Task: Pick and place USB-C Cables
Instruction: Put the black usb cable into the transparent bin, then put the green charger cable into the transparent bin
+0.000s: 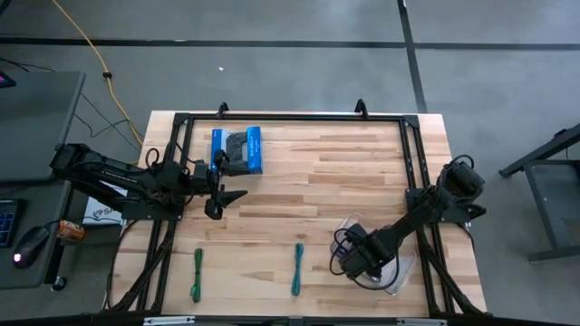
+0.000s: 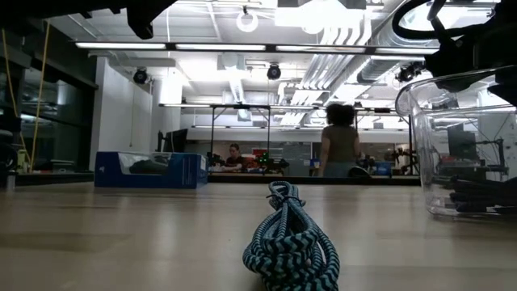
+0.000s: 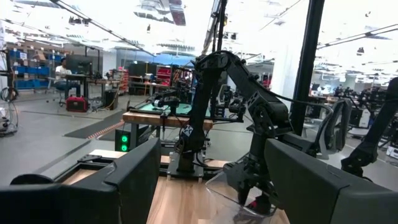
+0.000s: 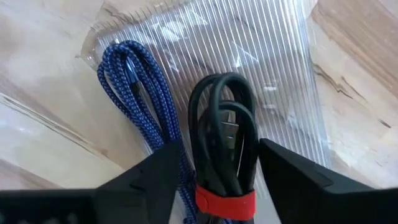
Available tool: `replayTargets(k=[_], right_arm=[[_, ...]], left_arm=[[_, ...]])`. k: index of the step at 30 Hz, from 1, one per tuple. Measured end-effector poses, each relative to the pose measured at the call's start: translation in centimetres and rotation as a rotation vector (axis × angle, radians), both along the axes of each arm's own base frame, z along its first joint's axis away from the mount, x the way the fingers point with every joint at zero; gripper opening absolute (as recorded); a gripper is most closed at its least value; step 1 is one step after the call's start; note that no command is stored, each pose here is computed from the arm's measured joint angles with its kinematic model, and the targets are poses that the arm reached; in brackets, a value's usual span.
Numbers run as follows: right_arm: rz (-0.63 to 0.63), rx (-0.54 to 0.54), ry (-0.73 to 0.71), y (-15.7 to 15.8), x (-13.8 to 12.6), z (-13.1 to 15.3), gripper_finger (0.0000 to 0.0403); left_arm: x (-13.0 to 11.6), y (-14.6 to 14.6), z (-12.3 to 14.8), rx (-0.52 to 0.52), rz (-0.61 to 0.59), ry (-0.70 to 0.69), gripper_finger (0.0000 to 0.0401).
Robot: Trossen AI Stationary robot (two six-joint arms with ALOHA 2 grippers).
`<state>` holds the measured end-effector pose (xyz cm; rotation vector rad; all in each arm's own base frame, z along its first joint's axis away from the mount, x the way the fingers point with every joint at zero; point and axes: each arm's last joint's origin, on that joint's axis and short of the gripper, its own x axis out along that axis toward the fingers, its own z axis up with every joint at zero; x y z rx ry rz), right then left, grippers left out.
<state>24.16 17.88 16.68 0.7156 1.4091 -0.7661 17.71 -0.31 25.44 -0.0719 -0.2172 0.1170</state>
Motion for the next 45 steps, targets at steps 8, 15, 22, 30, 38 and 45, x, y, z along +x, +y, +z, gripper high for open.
replayTargets(k=[8,15,22,30,38,45], right_arm=[[0.007,0.010,0.019,0.0,-0.1,0.1,0.0249],[0.053,0.021,0.036,-0.2,-0.4,0.5,0.0250],[0.068,-0.060,-0.030,-1.3,-2.1,3.6,0.0250],[0.115,-0.117,-0.245,-1.4,-5.1,7.7,0.0250],[0.127,-0.148,-0.339,-1.0,-6.1,8.6,0.0249],[0.256,-0.263,-0.527,-1.6,-3.5,9.2,0.0249]], left_arm=[[0.0,0.0,0.0,0.000,-0.001,0.000,0.0268],[0.0,0.0,0.0,0.000,0.000,0.000,0.0268],[0.0,0.0,0.0,0.000,-0.001,0.000,0.0268],[0.0,0.0,0.0,0.000,-0.001,0.000,0.0268],[0.0,0.0,0.0,0.000,0.000,0.000,0.0268],[0.0,0.0,0.0,0.000,0.000,0.000,0.0268]])
